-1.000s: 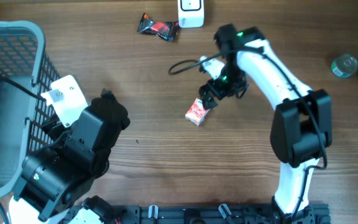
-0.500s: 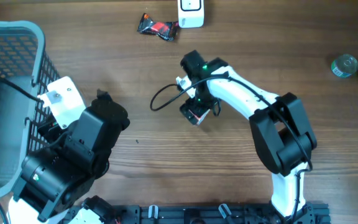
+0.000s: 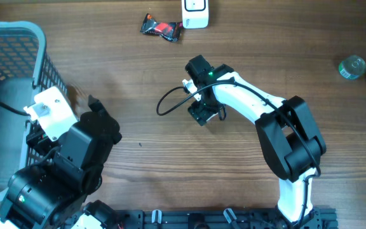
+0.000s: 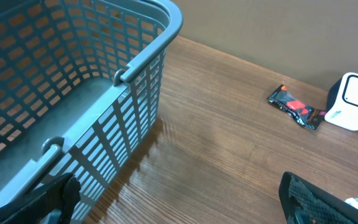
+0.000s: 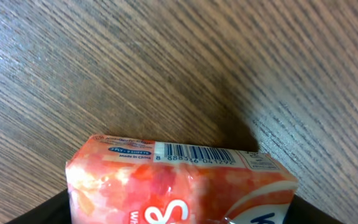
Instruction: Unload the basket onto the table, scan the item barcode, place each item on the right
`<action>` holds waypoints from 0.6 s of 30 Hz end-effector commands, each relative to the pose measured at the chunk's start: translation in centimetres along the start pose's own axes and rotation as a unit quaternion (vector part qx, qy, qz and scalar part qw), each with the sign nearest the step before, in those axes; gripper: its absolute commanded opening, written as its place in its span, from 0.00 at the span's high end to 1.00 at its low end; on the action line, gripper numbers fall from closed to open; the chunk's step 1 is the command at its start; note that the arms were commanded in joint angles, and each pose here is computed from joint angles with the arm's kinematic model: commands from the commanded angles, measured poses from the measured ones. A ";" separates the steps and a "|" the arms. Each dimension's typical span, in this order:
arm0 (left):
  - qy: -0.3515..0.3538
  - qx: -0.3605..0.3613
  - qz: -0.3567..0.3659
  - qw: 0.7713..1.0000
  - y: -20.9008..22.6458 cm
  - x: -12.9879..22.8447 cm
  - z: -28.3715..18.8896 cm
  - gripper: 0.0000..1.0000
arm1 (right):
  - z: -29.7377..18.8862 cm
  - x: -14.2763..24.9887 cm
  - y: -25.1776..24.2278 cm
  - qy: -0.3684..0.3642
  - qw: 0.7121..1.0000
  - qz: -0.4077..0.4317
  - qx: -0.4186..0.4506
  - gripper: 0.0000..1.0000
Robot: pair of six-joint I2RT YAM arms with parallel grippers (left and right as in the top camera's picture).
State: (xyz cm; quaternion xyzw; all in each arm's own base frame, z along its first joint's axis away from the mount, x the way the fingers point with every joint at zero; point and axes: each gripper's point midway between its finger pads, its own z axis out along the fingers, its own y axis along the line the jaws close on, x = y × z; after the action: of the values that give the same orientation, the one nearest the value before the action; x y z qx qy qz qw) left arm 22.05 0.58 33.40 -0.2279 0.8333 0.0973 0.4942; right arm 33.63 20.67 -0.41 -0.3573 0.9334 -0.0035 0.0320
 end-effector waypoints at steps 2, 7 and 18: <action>-0.008 -0.009 0.001 1.000 0.5 -0.3 0.0 0.00 | 1.0 0.9 -1.2 0.014 0.999 0.024 0.030 0.20; -0.008 -0.009 0.001 1.000 0.5 -0.3 0.0 0.00 | 0.9 0.5 -0.5 0.008 1.000 0.024 0.008 0.21; -0.008 -0.009 0.001 1.000 0.5 -0.3 0.0 0.00 | -1.1 -4.3 -0.9 -0.074 0.997 0.002 0.002 0.32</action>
State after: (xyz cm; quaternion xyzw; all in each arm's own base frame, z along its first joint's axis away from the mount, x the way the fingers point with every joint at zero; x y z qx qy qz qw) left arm 22.06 0.57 33.39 -0.2280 0.8332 0.0972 0.4942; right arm 35.25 21.81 0.08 -0.3490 0.9346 0.0147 0.0671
